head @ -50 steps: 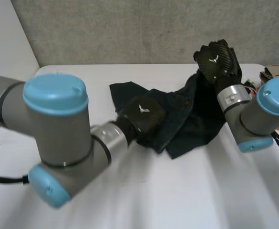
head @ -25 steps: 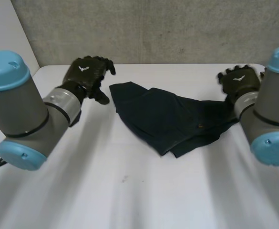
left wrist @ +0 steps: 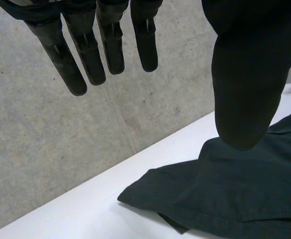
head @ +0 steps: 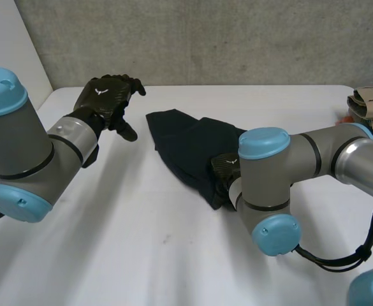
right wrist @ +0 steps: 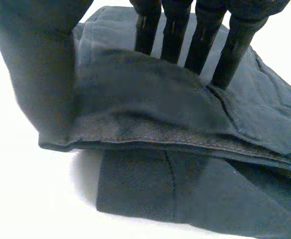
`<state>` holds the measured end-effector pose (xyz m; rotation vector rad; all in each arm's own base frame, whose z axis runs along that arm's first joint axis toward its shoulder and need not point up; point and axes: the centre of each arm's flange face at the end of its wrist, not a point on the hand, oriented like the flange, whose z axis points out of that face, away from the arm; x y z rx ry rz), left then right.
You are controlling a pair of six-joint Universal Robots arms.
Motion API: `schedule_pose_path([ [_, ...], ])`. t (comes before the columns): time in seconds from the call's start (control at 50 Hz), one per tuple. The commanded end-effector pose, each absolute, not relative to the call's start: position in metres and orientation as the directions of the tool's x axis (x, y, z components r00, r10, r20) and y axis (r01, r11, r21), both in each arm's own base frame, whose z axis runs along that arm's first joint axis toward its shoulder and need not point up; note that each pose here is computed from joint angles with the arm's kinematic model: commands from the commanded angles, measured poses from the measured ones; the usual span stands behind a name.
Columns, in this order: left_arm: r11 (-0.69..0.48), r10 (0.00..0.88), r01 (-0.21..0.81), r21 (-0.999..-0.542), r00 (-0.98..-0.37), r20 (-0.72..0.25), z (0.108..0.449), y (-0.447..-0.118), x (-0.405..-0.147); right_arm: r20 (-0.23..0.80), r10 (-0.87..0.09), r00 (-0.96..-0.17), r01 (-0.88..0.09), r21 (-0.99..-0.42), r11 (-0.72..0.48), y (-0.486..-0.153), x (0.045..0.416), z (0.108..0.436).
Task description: Fold the laundry.
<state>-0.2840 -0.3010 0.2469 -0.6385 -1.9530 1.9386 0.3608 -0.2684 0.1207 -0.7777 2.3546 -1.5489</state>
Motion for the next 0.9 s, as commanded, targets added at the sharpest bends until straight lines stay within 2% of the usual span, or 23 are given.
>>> schedule_pose_path([
  [0.02,-0.033,0.516,0.085,-0.996,-0.852,-0.09,0.246,-0.304,-0.285,0.118,-0.537,-0.835,-0.296,-0.919,0.259,-0.273,0.364,0.127],
  [0.04,-0.039,0.514,0.082,-0.996,-0.853,-0.091,0.246,-0.305,-0.285,0.12,-0.537,-0.835,-0.294,-0.922,0.25,-0.273,0.364,0.129],
  [0.12,-0.081,0.509,0.068,-0.994,-0.855,-0.1,0.244,-0.313,-0.288,0.127,-0.552,-0.824,-0.255,-0.954,0.16,-0.264,0.366,0.171],
  [0.14,-0.085,0.508,0.066,-0.994,-0.855,-0.101,0.241,-0.316,-0.289,0.14,-0.553,-0.821,-0.242,-0.963,0.115,-0.26,0.362,0.195],
  [0.22,-0.09,0.505,0.066,-0.994,-0.857,-0.103,0.224,-0.331,-0.294,0.207,-0.552,-0.808,-0.242,-0.97,-0.01,-0.243,0.35,0.25],
  [0.36,-0.029,0.515,0.091,-0.995,-0.852,-0.093,0.181,-0.353,-0.304,0.238,-0.567,-0.789,-0.202,-0.971,-0.126,-0.215,0.335,0.301],
  [0.5,0.036,0.531,0.114,-0.993,-0.844,-0.078,0.148,-0.358,-0.31,0.228,-0.569,-0.79,-0.162,-0.973,-0.165,-0.197,0.322,0.325],
  [0.62,0.114,0.598,0.146,-0.983,-0.8,-0.049,0.137,-0.338,-0.324,0.224,-0.558,-0.799,-0.139,-0.972,-0.191,-0.19,0.313,0.337],
  [0.68,0.119,0.606,0.146,-0.982,-0.795,-0.045,0.141,-0.331,-0.328,0.226,-0.557,-0.799,-0.15,-0.972,-0.18,-0.191,0.312,0.333],
  [0.72,0.101,0.599,0.134,-0.986,-0.799,-0.047,0.159,-0.33,-0.323,0.227,-0.558,-0.798,-0.153,-0.972,-0.176,-0.19,0.312,0.333],
  [0.76,0.05,0.583,0.104,-0.993,-0.811,-0.055,0.194,-0.327,-0.312,0.233,-0.555,-0.799,-0.161,-0.971,-0.177,-0.192,0.311,0.332],
  [0.84,-0.019,0.556,0.067,-0.998,-0.829,-0.066,0.235,-0.317,-0.293,0.255,-0.538,-0.804,-0.176,-0.965,-0.194,-0.197,0.308,0.336],
  [0.9,-0.146,0.525,0.013,-0.989,-0.846,-0.088,0.291,-0.302,-0.278,0.283,-0.494,-0.822,-0.205,-0.957,-0.207,-0.209,0.297,0.345],
])
